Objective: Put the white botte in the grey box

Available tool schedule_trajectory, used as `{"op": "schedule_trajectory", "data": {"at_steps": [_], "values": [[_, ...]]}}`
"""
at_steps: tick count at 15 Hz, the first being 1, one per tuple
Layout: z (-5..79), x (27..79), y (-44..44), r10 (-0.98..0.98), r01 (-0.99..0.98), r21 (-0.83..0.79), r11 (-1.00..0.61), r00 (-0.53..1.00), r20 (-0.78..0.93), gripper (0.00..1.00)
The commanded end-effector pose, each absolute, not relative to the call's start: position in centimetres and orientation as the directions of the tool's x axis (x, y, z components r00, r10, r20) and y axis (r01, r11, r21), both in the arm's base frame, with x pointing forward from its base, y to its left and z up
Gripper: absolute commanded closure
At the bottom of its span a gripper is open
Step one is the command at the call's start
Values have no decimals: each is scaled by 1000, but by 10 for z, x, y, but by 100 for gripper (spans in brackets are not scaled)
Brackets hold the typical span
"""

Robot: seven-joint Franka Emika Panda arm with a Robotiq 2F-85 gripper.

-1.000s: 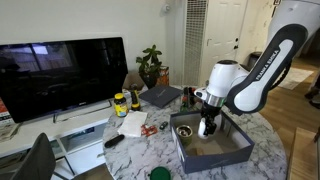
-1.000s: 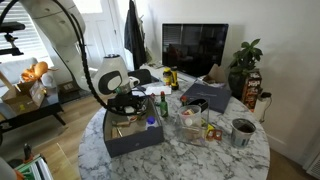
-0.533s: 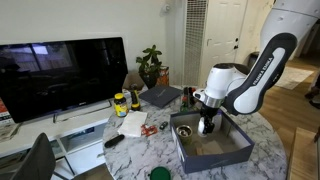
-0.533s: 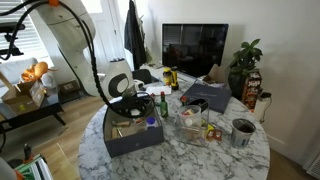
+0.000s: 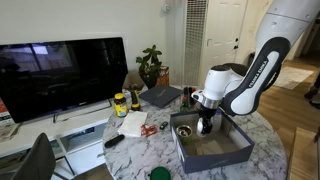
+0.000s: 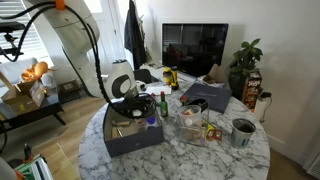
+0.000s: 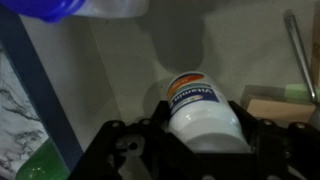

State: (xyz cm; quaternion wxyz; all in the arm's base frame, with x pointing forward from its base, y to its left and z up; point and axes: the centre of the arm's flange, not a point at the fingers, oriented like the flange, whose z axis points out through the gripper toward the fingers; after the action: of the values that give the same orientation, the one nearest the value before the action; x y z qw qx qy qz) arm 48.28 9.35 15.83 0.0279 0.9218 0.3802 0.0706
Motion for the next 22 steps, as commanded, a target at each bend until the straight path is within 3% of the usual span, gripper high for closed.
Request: {"op": "schedule_trajectory", "data": {"at_steps": [1, 19, 20, 22], "values": [[160, 483, 91, 701, 692, 108, -713, 704, 115, 64], [162, 489, 99, 706, 702, 87, -707, 693, 146, 64], [162, 489, 100, 705, 701, 85, -708, 694, 146, 14], [163, 489, 100, 703, 700, 81, -710, 696, 146, 6]]}}
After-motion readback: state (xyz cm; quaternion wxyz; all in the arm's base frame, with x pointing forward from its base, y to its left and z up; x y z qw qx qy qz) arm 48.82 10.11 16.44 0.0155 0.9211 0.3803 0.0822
